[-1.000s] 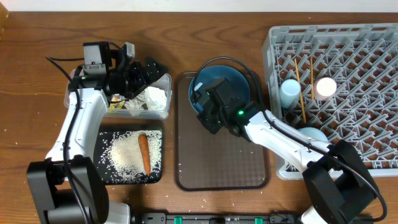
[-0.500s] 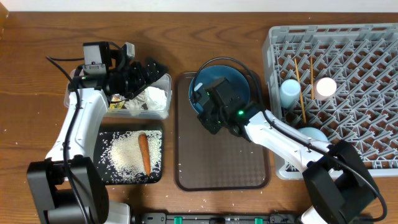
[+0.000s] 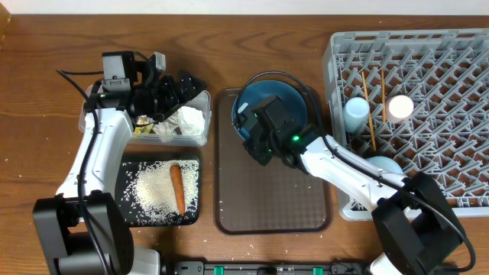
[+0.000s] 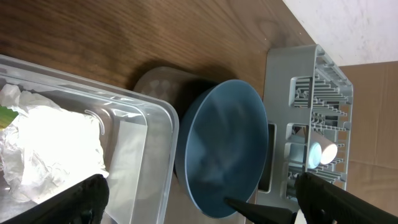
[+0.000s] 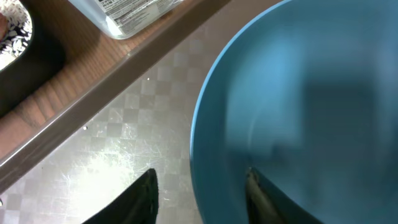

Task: Sort waste into correct bins and load items into the dishwasher rack
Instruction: 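Grasp the blue plate's rim with the right gripper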

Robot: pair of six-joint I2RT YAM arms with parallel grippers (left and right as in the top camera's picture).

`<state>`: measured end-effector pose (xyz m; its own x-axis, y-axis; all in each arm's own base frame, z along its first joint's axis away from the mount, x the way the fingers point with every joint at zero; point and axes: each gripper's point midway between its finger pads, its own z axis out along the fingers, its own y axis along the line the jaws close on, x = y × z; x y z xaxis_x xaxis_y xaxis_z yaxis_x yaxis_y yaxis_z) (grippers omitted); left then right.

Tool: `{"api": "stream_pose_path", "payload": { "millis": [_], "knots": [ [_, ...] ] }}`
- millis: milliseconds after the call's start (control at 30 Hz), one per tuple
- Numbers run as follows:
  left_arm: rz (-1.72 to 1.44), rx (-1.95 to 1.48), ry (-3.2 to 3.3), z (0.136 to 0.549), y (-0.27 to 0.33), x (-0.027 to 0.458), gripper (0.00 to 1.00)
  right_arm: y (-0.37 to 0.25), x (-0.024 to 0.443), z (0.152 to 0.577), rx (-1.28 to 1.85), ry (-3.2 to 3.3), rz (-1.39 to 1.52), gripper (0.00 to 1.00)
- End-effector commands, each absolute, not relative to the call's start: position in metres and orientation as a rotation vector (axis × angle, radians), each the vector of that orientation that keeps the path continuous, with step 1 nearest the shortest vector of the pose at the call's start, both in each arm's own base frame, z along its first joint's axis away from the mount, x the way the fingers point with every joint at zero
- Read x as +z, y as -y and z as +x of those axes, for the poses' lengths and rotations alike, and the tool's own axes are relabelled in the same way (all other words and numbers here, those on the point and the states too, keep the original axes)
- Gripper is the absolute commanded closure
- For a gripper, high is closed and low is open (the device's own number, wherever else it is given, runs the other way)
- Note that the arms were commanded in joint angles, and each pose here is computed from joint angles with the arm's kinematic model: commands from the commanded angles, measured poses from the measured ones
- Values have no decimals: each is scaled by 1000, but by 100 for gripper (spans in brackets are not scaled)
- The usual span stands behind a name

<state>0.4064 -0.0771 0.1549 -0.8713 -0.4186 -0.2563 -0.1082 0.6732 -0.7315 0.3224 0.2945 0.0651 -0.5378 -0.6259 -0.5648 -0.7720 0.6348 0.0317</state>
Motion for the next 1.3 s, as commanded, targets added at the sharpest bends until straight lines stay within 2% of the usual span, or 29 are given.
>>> {"api": "stream_pose_path", "payload": {
  "millis": [0,367,667,800,933,1100,1267],
  "knots": [
    [-417,-1065,-2473,407,77,159,2,-294,62,321,363,-2340,-1114,60],
    [-417,-1065,-2473,407,77,159,2,-294,60,320,362,-2346,-1119,56],
    [-417,-1065,-2473,407,77,159,2,-296,34,322,353,-2384,-1132,53],
    [-417,-1065,-2473,407,77,159,2,-297,36,323,356,-2374,-1128,57],
    [-417,-1065,-2473,407,77,159,2,-297,36,323,355,-2375,-1129,67],
    [-417,-1065,-2473,407,77,159,2,-297,36,323,356,-2373,-1129,68],
    [-417,-1065,-2473,407,77,159,2,-297,36,323,356,-2373,-1130,85]
  ]
}}
